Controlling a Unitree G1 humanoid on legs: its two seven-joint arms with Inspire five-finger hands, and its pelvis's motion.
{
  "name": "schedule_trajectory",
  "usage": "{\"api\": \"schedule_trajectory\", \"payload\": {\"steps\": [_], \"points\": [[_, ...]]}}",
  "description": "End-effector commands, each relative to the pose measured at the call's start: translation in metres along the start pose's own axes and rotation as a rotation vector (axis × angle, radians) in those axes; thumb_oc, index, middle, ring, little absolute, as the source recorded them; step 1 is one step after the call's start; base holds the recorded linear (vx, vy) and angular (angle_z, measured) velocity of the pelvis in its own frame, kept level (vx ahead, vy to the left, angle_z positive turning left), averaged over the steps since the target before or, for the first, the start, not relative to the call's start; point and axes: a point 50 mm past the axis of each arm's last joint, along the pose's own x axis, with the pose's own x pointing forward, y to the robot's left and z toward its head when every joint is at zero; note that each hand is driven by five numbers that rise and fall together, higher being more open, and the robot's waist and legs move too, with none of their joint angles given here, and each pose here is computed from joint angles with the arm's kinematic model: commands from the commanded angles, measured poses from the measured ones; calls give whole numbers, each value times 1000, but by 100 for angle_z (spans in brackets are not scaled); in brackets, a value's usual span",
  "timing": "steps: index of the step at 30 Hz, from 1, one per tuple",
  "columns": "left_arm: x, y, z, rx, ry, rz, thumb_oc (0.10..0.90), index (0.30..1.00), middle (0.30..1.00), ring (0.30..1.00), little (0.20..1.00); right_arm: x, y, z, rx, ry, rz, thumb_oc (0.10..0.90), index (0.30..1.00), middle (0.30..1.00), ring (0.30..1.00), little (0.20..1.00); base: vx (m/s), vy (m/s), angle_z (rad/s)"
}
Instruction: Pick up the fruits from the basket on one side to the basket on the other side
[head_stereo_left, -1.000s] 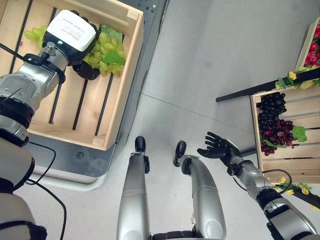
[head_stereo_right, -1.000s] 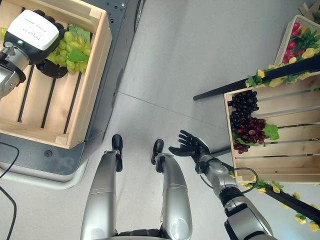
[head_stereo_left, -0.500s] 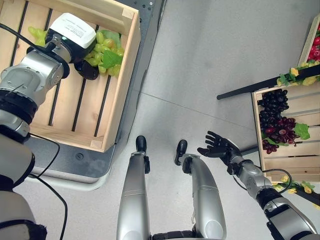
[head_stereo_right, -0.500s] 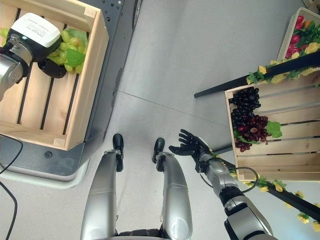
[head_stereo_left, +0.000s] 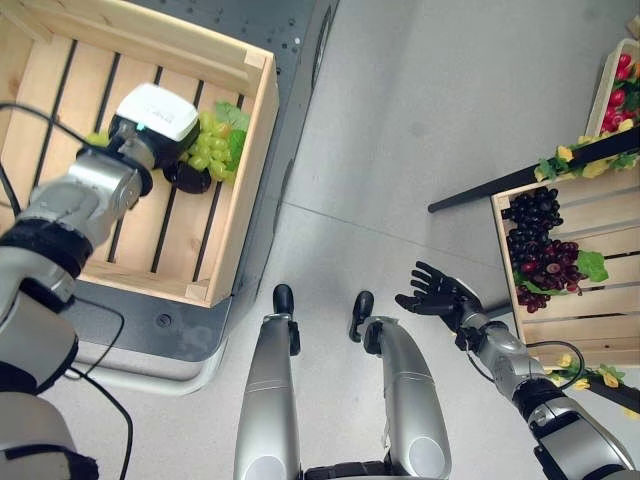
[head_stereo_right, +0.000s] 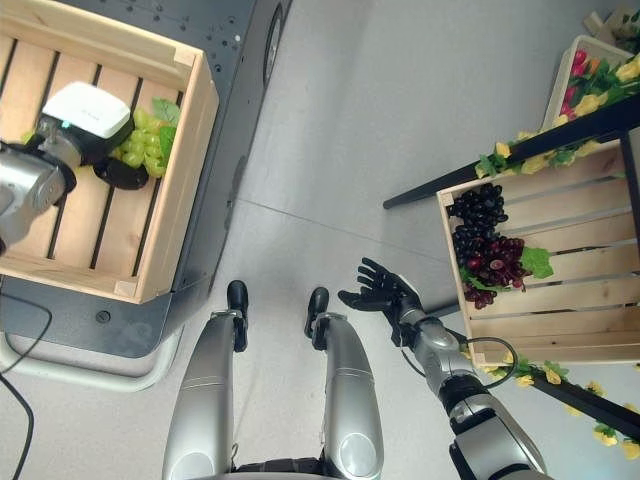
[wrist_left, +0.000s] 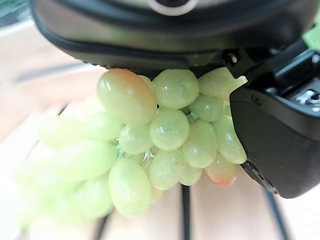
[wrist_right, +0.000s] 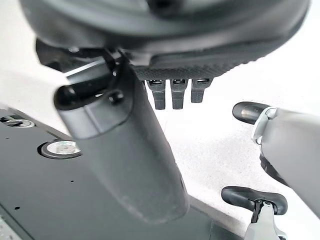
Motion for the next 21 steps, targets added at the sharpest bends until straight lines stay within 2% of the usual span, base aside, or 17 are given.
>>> {"api": "schedule_trajectory", "payload": {"steps": [1,2,3,8,13,17,21], "points": [[-2,45,-14,-414,42,343,400,300,300,300,300,-16,-12,5,57,-100,-37,800,900,900,900,900,5,-42,10],[-3,44,-16,-444,49,345,400,300,300,300,300,-16,-11,4,57,-99,-35,800,900,900,900,900,14,-52,7],[-7,41,-19,-585,60,385,400,300,300,300,300,-18,-6,-1,52,-95,-27,800,900,900,900,900,11,-39,1],[-20,27,-24,-957,106,467,400,300,300,300,300,-22,6,-6,35,-117,-11,800,900,900,900,900,12,-25,-2],[-32,15,-10,-1286,12,526,400,300,300,300,300,-24,32,13,-38,-231,76,800,900,900,900,900,3,2,-3],[-38,6,6,-1446,-79,490,400,300,300,300,300,-22,52,27,-74,-307,141,800,900,900,900,900,26,-27,-4],[-39,4,24,-1695,-186,393,400,300,300,300,300,-19,72,34,-125,-333,198,800,900,900,900,900,90,-59,2]]}}
